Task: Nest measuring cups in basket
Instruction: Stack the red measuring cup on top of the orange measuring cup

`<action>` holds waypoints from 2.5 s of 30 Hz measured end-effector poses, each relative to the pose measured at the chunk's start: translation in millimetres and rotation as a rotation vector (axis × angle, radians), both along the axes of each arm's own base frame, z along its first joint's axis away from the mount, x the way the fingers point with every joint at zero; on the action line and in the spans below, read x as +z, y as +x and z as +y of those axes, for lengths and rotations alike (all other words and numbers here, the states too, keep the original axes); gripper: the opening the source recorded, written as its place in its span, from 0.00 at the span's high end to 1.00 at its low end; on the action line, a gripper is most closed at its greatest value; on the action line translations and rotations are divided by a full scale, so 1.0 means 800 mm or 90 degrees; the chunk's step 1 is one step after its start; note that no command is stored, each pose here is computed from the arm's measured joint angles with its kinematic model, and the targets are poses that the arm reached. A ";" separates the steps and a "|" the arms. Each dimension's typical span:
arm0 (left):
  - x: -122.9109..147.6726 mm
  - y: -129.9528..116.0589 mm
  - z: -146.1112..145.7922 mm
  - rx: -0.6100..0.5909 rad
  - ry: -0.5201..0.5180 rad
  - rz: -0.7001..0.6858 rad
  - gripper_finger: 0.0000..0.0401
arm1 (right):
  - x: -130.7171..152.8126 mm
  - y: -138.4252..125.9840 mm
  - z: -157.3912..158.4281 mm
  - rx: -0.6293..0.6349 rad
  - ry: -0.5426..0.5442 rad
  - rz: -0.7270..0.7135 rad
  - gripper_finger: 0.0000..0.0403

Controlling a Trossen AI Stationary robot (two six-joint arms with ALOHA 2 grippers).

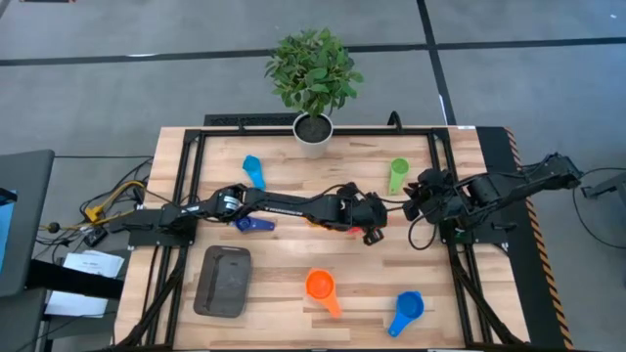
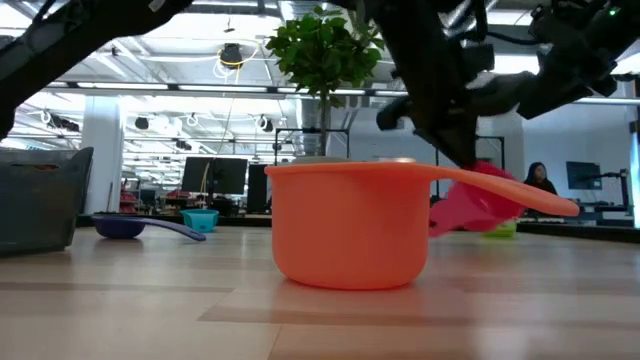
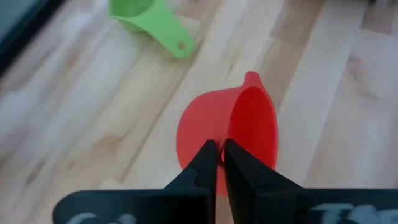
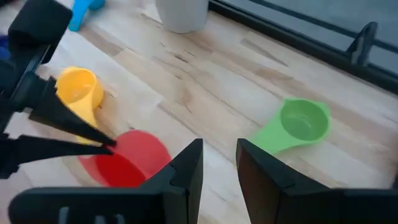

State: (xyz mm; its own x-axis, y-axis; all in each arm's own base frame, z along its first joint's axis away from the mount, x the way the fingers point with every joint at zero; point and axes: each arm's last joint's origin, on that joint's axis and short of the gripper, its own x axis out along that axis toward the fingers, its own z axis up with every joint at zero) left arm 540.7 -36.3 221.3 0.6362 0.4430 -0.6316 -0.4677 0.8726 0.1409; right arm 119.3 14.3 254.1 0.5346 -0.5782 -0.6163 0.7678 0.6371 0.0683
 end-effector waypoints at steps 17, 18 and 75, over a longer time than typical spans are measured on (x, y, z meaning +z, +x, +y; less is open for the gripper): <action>-0.007 -0.049 -0.075 0.061 0.045 0.139 1.00 | 0.001 0.018 0.008 0.058 -0.003 -0.006 0.70; -0.007 -0.052 -0.079 0.067 0.049 0.144 1.00 | 0.001 0.022 0.009 0.066 -0.006 -0.006 0.70; 0.045 -0.081 -0.068 0.071 0.115 0.173 1.00 | 0.072 0.085 0.053 0.284 -0.129 -0.284 0.89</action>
State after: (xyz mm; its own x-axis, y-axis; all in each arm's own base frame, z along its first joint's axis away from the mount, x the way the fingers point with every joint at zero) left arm 475.9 -90.5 257.4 0.3966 0.6202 -0.6768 -0.4833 0.7679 0.4205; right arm 187.2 57.0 311.3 0.9282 -0.3237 -0.1834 0.3536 0.9209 0.1643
